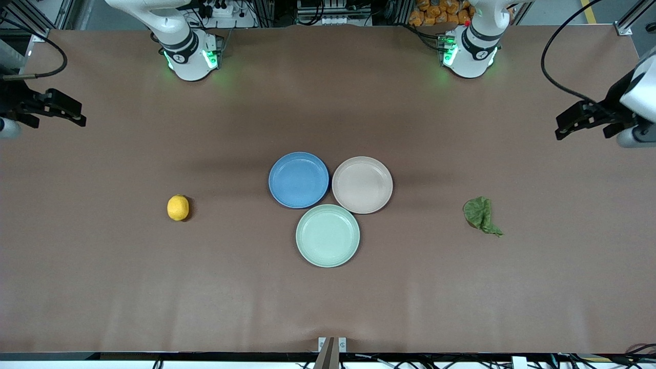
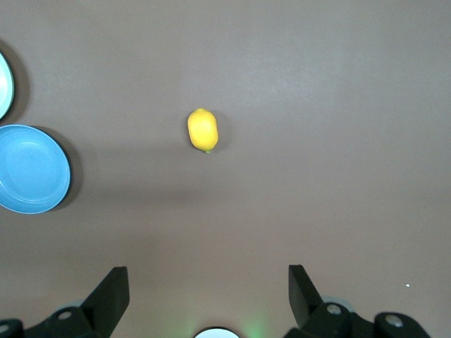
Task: Place lemon and lettuce in plates
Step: 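Move the right gripper toward the lemon while the left gripper approaches the lettuce, then lower the right gripper onto the lemon while the left gripper lowers onto lettuce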
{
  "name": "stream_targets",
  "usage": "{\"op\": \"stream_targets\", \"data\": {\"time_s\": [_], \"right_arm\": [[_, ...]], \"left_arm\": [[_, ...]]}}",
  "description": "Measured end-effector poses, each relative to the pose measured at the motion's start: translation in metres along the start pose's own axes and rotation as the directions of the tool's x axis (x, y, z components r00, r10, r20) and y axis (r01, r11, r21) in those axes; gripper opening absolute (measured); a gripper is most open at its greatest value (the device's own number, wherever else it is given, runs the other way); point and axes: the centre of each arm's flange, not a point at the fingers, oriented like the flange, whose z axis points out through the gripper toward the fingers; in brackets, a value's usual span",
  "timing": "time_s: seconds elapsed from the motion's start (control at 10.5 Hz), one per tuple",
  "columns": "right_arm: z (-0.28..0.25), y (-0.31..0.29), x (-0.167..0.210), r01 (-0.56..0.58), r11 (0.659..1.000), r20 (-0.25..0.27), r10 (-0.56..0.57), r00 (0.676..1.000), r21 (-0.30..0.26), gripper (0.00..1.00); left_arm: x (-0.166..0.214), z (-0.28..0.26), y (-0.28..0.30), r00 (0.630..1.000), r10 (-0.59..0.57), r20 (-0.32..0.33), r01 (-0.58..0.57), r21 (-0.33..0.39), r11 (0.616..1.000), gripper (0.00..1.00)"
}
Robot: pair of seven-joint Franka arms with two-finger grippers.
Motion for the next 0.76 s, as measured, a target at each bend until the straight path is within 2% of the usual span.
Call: {"op": "stream_targets", "data": {"time_s": [0.19,0.57,0.76], "right_arm": [[0.038,-0.008,0.018,0.014,1.0,0.01,-0.014,1.0,-0.003,1.0],[0.13,-0.026,0.055,0.044,0.999,0.049,-0.044,0.998,-0.009,1.0],[0.164,-0.028,0.064,0.049,0.999,0.04,-0.048,0.998,-0.011,1.0]], "left_arm": [[0.013,0.036,-0.001,0.998,0.001,0.061,-0.001,-0.003,1.0,1.0],[0.035,0.099,-0.011,0.999,-0.012,0.046,0.013,-0.015,1.0,1.0],[0.043,0.127,-0.01,0.998,-0.011,0.065,0.012,-0.02,1.0,1.0]]}}
